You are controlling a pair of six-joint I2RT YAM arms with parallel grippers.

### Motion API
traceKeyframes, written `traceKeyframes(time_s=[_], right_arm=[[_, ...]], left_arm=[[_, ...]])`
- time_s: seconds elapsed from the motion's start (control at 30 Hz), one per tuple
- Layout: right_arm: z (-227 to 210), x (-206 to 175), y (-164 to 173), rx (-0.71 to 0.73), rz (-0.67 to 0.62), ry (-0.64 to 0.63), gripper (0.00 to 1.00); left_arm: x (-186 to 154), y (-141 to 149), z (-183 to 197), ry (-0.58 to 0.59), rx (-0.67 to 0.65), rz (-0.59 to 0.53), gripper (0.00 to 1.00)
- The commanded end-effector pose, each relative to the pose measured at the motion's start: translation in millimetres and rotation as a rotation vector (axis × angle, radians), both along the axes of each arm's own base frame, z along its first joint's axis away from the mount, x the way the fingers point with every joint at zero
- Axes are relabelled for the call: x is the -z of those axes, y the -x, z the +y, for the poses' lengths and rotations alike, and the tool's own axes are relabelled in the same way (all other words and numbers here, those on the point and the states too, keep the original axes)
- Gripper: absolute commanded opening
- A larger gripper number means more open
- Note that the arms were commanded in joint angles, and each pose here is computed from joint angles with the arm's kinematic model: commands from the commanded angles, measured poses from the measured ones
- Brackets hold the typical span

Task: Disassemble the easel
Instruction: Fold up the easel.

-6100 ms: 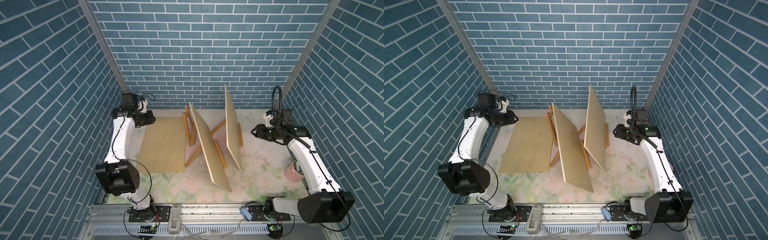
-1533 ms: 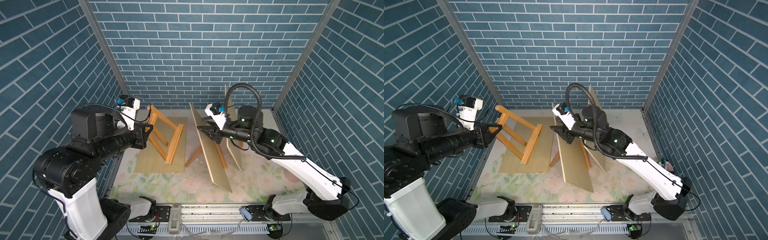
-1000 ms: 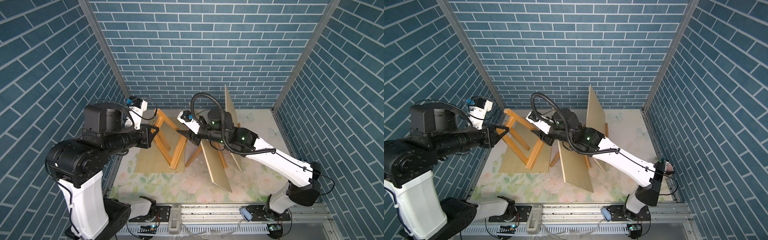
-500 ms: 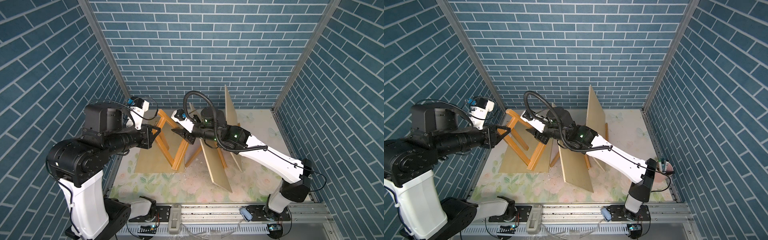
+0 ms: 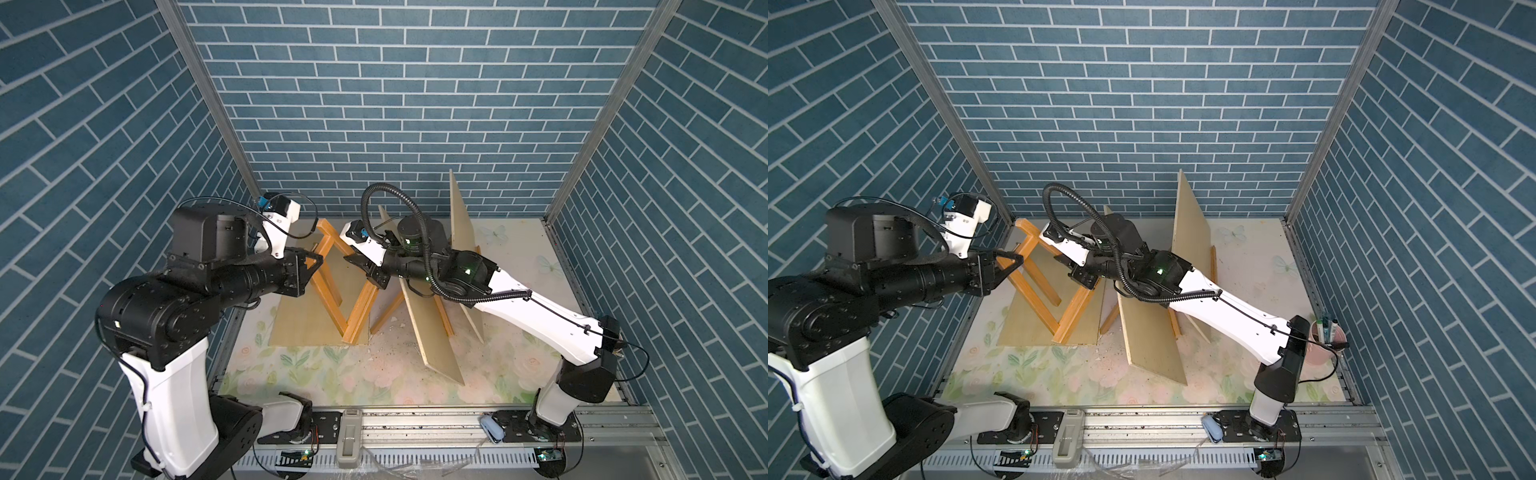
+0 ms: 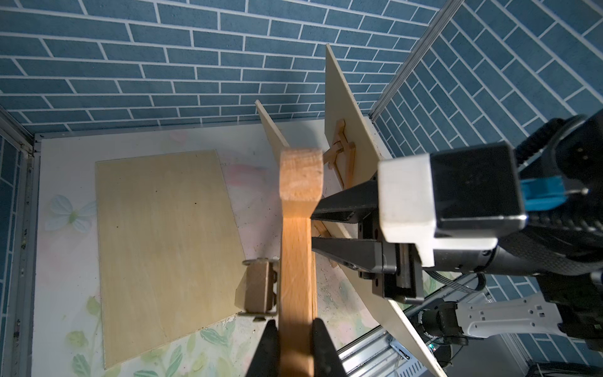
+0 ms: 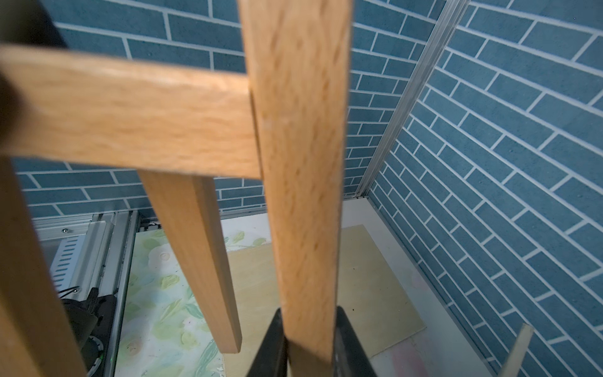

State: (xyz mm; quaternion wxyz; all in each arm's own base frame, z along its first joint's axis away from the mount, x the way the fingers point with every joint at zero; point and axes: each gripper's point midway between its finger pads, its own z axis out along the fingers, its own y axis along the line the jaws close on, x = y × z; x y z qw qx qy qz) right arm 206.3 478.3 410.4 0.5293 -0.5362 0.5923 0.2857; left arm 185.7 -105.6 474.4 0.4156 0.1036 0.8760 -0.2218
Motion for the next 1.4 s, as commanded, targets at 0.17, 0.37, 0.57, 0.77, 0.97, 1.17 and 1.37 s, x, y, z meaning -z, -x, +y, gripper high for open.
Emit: traceKeyframes(time_s=[0.17, 0.37, 0.57, 0.77, 0.97, 1.17, 1.37], right_arm=[[3, -5, 1, -0.006, -0.006, -0.003, 0.03], [-1, -25, 4, -0.004, 0.006, -0.052, 0.00], [-10, -63, 16, -0.044, 0.046, -0.140, 0.00], [-33, -100, -3, 0.018, 0.112, -0.234, 0.00], [-76, -140, -28, 0.111, 0.114, -0.341, 0.00], [-140, -177, -47, 0.292, 0.031, -0.402, 0.00], [-221, -190, -59, 0.569, -0.089, -0.402, 0.00]], left_arm=[[-15, 1, -6, 0.042, 0.030, -0.052, 0.00], [-13, 0, 0, 0.026, -0.003, -0.057, 0.22], [-19, -2, 7, 0.027, -0.045, -0.091, 0.42], [-48, 8, 19, 0.062, -0.092, -0.231, 0.48], [-70, 25, 40, 0.084, -0.175, -0.365, 0.47], [-67, 31, 53, 0.068, -0.226, -0.386, 0.47], [-63, 15, 45, 0.047, -0.208, -0.362, 0.46]])
